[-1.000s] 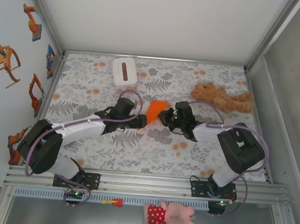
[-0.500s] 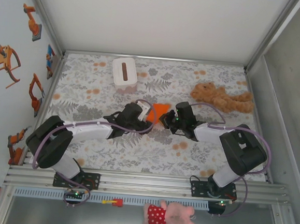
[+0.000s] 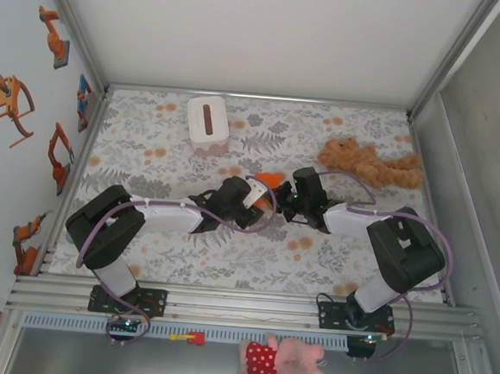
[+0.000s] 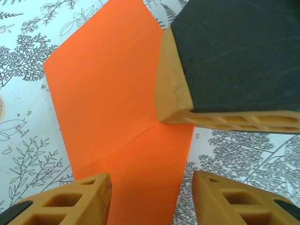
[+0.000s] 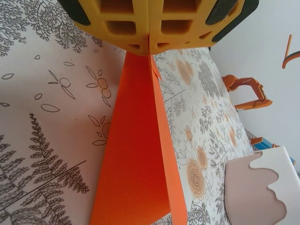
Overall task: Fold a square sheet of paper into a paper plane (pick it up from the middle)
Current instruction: Fold the wing for the fifth time at the center of the table.
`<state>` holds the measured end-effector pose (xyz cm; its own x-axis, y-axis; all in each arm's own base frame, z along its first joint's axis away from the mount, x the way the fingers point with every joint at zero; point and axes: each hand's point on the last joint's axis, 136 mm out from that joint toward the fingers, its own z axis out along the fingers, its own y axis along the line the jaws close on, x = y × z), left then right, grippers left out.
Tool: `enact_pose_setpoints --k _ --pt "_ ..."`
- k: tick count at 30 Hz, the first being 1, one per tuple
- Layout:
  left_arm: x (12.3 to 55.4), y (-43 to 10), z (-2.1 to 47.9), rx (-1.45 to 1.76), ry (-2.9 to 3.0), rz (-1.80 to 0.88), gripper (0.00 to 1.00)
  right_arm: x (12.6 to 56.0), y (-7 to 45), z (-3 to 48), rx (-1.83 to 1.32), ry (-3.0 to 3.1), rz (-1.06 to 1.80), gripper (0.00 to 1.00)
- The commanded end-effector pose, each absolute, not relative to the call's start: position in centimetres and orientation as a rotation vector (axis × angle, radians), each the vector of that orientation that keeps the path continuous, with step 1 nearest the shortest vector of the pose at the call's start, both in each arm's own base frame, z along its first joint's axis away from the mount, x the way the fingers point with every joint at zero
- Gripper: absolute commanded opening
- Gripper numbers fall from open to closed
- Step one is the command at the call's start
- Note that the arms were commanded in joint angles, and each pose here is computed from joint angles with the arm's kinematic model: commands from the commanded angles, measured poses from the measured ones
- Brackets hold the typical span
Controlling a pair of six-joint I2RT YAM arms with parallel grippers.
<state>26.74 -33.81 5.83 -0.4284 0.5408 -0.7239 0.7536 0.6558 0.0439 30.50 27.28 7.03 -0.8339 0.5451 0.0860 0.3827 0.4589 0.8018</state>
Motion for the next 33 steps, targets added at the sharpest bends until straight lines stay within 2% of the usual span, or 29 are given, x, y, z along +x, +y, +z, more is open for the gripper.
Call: enact_pose_setpoints --k 1,7,16,19,24,26,29,33 --pt "27.5 -34.4 6.0 1.025 2.091 -0.317 0.45 31.1 27.7 7.8 0.829 2.503 1.367 0.0" --pt "27.8 -34.5 5.7 1.021 2.078 -0.303 0.41 31.1 27.9 7.4 0.849 2.51 1.384 0.0" --pt "27.6 -34.0 4.6 1.037 2.096 -0.275 0.26 31.1 27.4 7.4 0.864 2.512 1.368 0.0" --pt "27.5 -34.1 4.5 1.041 2.095 -0.281 0.23 31.2 27.0 7.6 0.862 2.509 1.356 0.1" --pt "27.4 -34.2 4.4 1.047 2.098 -0.294 0.2 31.5 25.0 8.3 0.834 2.51 1.247 0.35" --pt "27.3 -34.3 4.4 1.046 2.099 -0.304 0.2 31.8 23.8 8.6 0.822 2.506 1.188 0.41" --pt "27.2 -34.4 4.4 1.034 2.109 -0.324 0.19 32.0 22.0 9.1 0.814 2.498 1.099 0.45" --pt "26.9 -34.6 4.5 1.001 2.128 -0.385 0.18 32.1 20.1 9.3 0.8 2.489 1.023 0.45"
